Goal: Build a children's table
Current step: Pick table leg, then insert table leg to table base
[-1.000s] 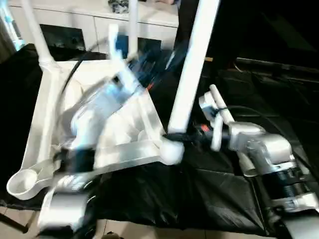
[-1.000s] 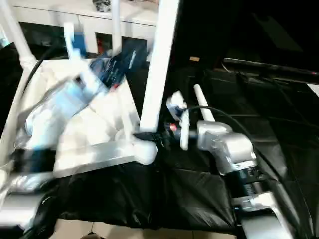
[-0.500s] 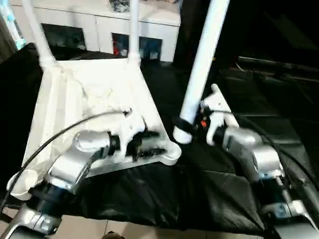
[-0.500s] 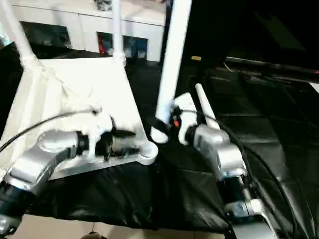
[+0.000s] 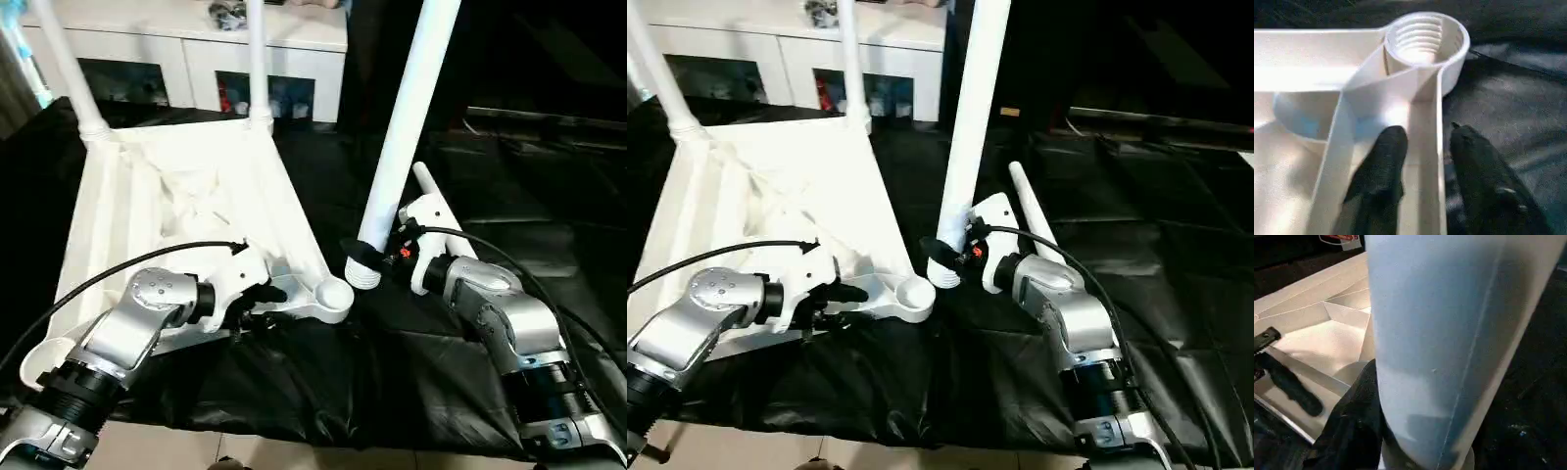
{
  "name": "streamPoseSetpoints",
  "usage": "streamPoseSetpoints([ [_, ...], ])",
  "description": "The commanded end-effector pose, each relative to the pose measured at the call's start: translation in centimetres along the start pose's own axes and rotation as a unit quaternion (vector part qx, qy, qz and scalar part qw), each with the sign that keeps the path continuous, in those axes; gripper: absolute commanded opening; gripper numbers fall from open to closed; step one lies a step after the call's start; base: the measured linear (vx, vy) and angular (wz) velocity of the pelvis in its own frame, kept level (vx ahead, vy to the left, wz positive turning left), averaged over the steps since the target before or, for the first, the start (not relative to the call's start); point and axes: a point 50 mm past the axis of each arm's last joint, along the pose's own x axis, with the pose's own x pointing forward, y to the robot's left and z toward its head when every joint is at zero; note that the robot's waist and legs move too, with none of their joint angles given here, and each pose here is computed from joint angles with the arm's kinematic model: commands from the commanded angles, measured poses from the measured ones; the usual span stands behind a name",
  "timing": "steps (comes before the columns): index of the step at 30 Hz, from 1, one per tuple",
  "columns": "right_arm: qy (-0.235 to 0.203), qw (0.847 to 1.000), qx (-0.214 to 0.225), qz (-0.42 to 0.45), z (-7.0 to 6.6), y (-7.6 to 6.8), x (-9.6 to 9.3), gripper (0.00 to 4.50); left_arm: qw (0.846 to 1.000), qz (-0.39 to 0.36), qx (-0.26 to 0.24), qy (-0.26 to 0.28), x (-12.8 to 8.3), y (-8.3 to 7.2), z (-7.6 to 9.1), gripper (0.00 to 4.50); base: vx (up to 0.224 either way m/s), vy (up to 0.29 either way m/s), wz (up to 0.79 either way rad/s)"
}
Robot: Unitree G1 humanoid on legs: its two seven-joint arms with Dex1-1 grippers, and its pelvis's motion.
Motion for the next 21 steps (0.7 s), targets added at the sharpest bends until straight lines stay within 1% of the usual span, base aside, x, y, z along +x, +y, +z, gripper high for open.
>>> streamPoseSetpoints([
  [1, -0.011, 1.0, -0.003, 0.004, 0.5, 0.1, -0.3, 1.89, 1.0, -0.004, -0.011, -0.003, -0.4, -0.1, -0.2, 1.48, 0.0, 0.0, 0.0],
  [2, -0.011, 1.0, -0.003, 0.004, 0.6, 0.1, -0.2, 1.89, 1.0, -0.004, -0.013, -0.003, -0.4, -0.1, -0.3, 1.2, 0.0, 0.0, 0.0],
  [5, -0.012, 1.0, -0.002, 0.007, 0.7, 0.2, -0.2, 1.89, 1.0, -0.003, -0.021, 0.001, -0.4, 0.0, -0.6, 1.23, 0.0, 0.0, 0.0],
  [6, -0.012, 1.0, -0.002, 0.008, 0.8, 0.2, -0.2, 1.89, 1.0, -0.002, -0.023, 0.003, -0.3, 0.0, -0.8, 0.94, 0.0, 0.0, 0.0],
  [7, -0.012, 1.0, -0.002, 0.008, 0.8, 0.2, -0.2, 1.89, 1.0, -0.002, -0.023, 0.003, -0.3, 0.0, -0.8, 0.94, 0.0, 0.0, 0.0],
  [8, -0.012, 1.0, -0.003, 0.009, 0.8, 0.2, -0.3, 1.89, 1.0, -0.002, -0.025, 0.005, -0.3, 0.0, -0.9, 0.81, 0.0, 0.0, 0.0],
  [9, -0.012, 1.0, -0.003, 0.012, 0.9, 0.2, -0.3, 1.89, 1.0, -0.002, -0.026, 0.006, -0.2, 0.0, -1.0, 0.78, 0.0, 0.0, 0.0],
  [11, -0.01, 1.0, -0.002, 0.017, 0.9, 0.2, -0.5, 1.89, 1.0, -0.001, -0.03, 0.008, -0.1, 0.0, -1.1, 0.55, 0.0, 0.0, 0.0],
  [15, -0.009, 1.0, -0.004, 0.021, 1.0, 0.2, -0.4, 1.89, 0.999, -0.005, -0.033, 0.011, 0.0, -0.1, -1.2, 0.38, 0.0, 0.0, 0.0],
  [16, -0.009, 1.0, -0.004, 0.022, 1.1, 0.3, -0.3, 1.89, 0.999, -0.008, -0.035, 0.012, 0.0, -0.2, -1.3, 0.2, 0.0, 0.0, 0.0],
  [18, -0.009, 1.0, -0.004, 0.025, 1.1, 0.3, -0.3, 1.89, 0.999, -0.009, -0.035, 0.014, 0.0, -0.2, -1.4, 0.05, 0.0, 0.0, 0.0],
  [21, -0.002, 0.999, 0.005, 0.048, 1.2, 0.6, -0.1, 1.89, 0.999, -0.01, -0.023, 0.032, 0.3, -0.4, -1.7, 0.0, 0.0, 0.0, 0.0],
])
